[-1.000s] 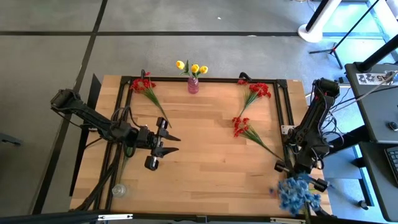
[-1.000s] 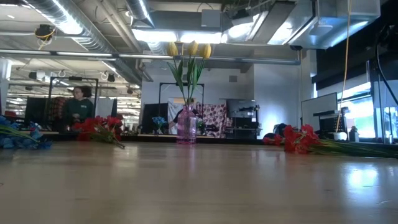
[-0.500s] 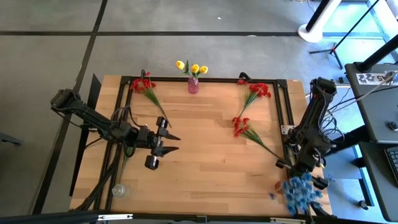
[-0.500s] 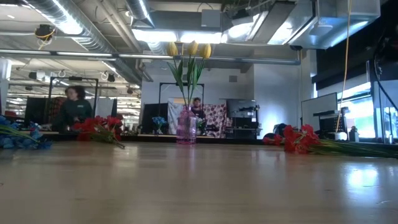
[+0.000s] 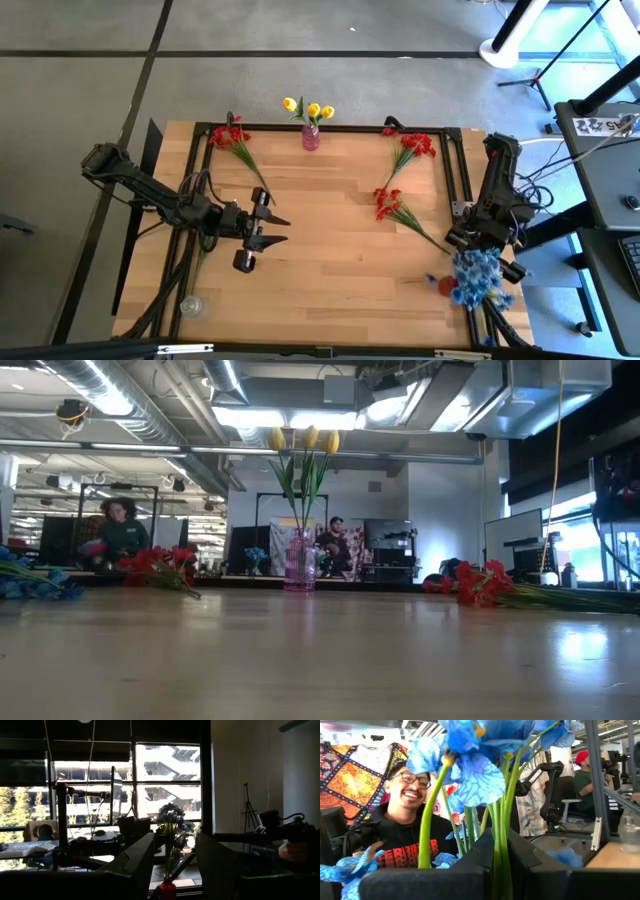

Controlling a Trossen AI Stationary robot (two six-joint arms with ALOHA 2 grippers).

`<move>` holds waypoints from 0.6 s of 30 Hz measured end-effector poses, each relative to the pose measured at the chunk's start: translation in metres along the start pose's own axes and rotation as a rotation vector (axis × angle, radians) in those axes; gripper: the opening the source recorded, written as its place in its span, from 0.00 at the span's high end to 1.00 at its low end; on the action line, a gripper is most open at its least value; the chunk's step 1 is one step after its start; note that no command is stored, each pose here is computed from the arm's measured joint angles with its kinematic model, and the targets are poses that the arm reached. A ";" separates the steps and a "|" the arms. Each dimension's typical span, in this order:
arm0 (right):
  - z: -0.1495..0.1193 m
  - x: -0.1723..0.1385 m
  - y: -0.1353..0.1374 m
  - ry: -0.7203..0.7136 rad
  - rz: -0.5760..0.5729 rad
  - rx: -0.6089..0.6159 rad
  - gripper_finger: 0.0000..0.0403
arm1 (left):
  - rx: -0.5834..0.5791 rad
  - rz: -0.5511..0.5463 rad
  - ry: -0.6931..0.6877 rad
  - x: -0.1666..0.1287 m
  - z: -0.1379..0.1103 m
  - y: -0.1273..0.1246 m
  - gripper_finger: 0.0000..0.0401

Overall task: Sort flowers into vase by color
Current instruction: Put the bottom blue flowers into the red vase

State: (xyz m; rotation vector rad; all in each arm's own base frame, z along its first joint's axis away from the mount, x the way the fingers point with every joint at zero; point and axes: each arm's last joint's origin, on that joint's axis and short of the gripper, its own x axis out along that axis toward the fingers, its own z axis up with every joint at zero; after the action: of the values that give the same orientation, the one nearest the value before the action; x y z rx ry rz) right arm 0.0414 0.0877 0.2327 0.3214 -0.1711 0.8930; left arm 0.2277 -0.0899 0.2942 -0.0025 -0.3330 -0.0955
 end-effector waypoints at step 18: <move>0.016 -0.019 -0.014 0.008 -0.332 -0.134 0.59 | 0.017 -0.001 0.008 0.000 -0.001 0.000 0.65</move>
State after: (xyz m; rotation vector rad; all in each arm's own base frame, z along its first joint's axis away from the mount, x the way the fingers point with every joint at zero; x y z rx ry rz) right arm 0.0404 0.0598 0.2392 0.2135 -0.1635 0.5518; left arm 0.2279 -0.0901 0.2933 0.0146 -0.3253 -0.0941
